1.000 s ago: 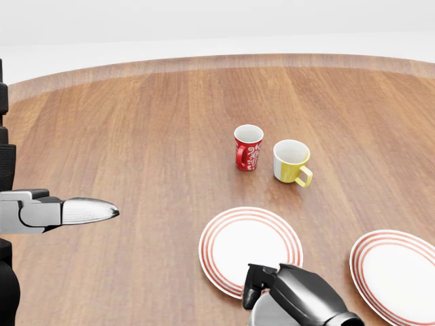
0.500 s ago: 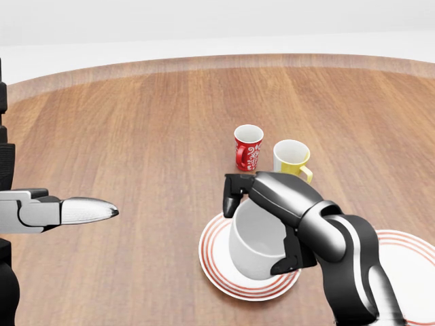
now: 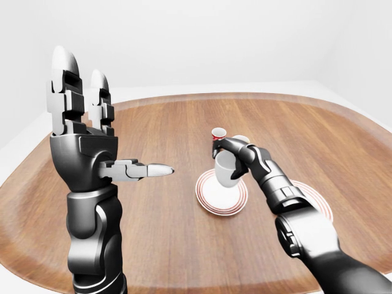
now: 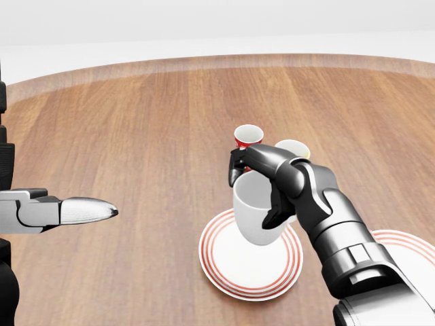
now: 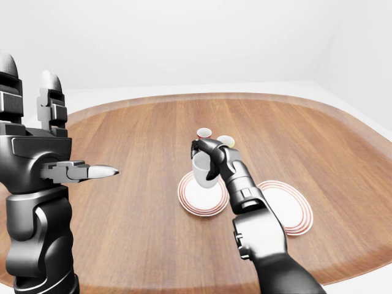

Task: Put the white mug on the left plate.

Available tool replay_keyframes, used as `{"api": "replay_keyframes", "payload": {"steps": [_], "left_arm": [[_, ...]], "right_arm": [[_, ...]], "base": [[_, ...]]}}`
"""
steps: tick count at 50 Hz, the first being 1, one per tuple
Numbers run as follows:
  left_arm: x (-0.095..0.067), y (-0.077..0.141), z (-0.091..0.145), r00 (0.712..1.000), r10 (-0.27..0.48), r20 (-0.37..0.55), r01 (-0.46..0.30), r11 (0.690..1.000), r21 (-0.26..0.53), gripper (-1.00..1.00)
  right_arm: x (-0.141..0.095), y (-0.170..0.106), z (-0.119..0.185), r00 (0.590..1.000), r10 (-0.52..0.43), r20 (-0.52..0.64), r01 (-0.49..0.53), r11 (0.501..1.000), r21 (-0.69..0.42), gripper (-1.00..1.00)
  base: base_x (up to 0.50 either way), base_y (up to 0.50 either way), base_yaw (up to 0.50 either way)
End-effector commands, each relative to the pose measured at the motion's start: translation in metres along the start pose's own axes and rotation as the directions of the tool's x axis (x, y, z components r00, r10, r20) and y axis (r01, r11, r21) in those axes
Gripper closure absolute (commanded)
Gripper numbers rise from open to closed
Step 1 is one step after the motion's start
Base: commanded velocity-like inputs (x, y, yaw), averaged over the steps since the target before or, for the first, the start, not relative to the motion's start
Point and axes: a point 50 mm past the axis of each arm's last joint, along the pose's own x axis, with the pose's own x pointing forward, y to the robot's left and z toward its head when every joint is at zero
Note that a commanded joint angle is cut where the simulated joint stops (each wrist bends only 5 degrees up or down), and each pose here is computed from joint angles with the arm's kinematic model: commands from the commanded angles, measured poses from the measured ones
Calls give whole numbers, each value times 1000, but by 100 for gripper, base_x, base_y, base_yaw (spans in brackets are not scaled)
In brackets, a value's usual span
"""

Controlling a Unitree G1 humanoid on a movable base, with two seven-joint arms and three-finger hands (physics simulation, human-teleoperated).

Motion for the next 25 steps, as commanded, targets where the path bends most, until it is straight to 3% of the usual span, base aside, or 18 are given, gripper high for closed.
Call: {"api": "replay_keyframes", "payload": {"steps": [1, 25], "left_arm": [[0, 1, 0, 1000, 1, -1, -1, 1000, 1, -100], [1, 3, 0, 1000, 7, 0, -7, 1000, 2, -100]], "right_arm": [[7, -1, -4, 998, 0, -70, 1, 1000, 14, 100], [13, 17, 6, 997, -49, -57, 50, 999, 13, 100]], "base": [[0, 0, 0], [0, 0, 0]]}}
